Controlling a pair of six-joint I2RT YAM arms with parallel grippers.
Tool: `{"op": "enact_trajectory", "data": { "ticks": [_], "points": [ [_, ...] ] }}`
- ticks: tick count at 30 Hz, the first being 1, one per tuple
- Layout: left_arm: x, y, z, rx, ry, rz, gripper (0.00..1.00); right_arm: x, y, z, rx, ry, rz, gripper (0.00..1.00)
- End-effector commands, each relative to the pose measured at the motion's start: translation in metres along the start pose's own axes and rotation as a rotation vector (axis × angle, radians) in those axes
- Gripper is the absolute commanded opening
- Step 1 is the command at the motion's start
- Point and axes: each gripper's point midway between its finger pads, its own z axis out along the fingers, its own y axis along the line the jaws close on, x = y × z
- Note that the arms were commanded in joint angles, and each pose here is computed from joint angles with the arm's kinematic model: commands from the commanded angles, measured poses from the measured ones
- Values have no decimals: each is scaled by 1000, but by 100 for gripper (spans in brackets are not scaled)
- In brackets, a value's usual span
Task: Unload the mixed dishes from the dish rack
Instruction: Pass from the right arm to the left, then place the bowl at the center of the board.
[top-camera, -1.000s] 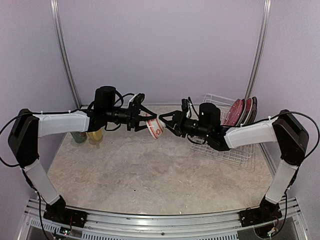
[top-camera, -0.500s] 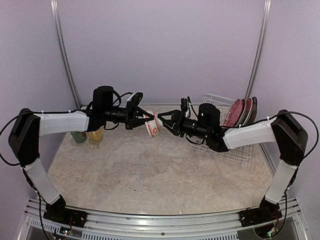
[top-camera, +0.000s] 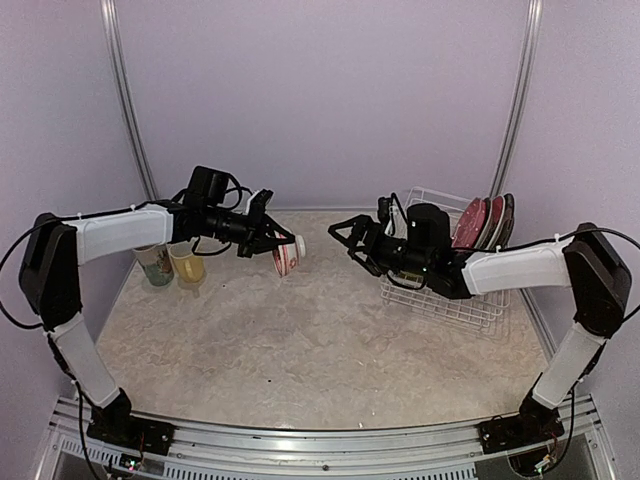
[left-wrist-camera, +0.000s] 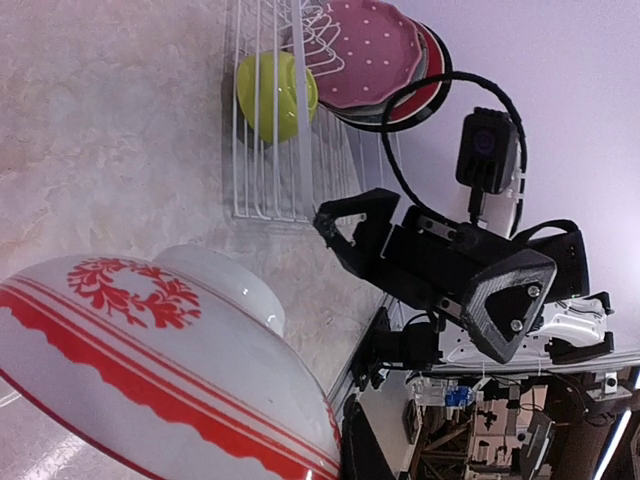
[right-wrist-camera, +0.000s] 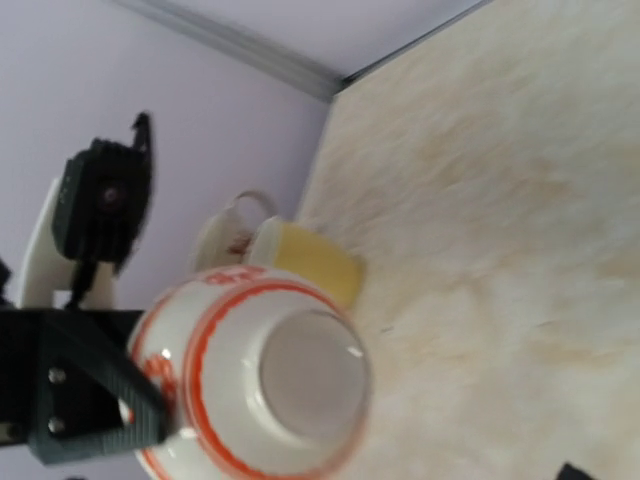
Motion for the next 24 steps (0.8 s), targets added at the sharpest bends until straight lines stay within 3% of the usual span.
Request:
{"op": "enact_trajectory", "data": {
  "ticks": [1, 4, 10, 15, 24],
  "points": [
    [-11, 29, -7, -155, -11, -6, 0, -9, -20, -20, 163, -17, -94, 100],
    [-18, 49, -13, -311, -17, 9, 0, -11, -30, -28, 255, -6, -147, 100],
    [-27, 122, -39, -789, 35, 80, 0, -17, -43, -33, 448, 84, -263, 100],
    [-29, 162, -55, -1058, 99, 170, 0, -26, -53, -50, 593, 105, -327, 100],
    [-35, 191, -59, -1257, 170, 286, 0, -52, -60, -92, 810, 12, -397, 100]
  ]
}}
